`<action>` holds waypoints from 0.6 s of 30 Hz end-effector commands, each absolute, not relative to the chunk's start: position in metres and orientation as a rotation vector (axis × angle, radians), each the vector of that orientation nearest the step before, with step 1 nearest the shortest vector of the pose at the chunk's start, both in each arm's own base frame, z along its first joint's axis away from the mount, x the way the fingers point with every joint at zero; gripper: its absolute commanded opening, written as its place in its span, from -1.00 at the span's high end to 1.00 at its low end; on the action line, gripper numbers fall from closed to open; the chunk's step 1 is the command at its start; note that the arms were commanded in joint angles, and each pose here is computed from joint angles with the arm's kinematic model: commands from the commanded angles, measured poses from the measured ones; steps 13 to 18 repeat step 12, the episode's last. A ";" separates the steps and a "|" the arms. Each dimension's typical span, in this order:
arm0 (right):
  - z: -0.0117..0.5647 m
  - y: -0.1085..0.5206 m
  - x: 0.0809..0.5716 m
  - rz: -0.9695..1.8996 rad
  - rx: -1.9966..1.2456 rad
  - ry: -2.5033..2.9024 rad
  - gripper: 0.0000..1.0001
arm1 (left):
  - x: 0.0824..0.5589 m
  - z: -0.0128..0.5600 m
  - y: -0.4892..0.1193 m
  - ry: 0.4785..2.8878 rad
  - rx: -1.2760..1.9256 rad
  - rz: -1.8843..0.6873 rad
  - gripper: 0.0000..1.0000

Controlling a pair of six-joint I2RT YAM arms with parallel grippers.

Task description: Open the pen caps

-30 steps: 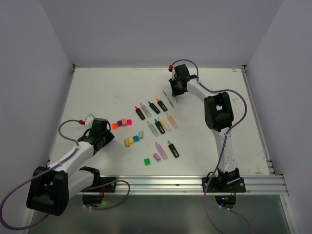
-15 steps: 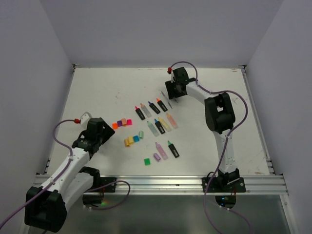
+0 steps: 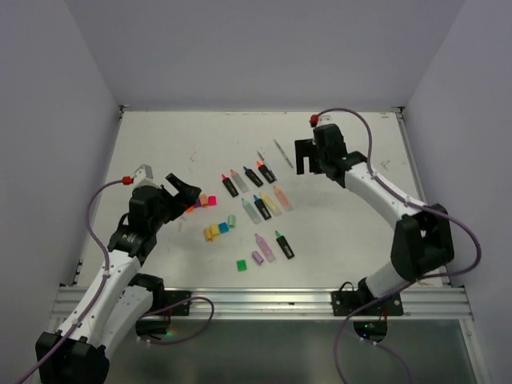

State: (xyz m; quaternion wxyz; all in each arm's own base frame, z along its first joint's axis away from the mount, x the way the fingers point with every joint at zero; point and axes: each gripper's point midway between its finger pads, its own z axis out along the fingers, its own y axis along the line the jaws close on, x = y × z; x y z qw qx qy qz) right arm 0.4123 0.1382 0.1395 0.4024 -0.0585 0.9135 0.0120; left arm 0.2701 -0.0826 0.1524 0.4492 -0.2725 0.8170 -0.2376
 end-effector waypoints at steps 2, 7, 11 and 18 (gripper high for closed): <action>0.157 0.124 0.354 0.053 -0.011 2.297 -0.98 | 0.262 0.173 -0.134 1.929 -0.449 -0.949 -1.00; 0.152 0.112 0.291 0.140 0.054 2.321 -0.98 | 0.248 0.193 -0.169 1.814 -0.311 -1.162 -1.00; 0.165 0.106 0.247 0.288 0.098 2.247 -0.98 | 0.223 0.196 -0.201 1.760 -0.174 -1.345 -1.00; 0.166 0.111 0.238 0.352 0.082 2.238 -0.98 | 0.215 0.195 -0.210 1.758 -0.142 -1.397 -1.00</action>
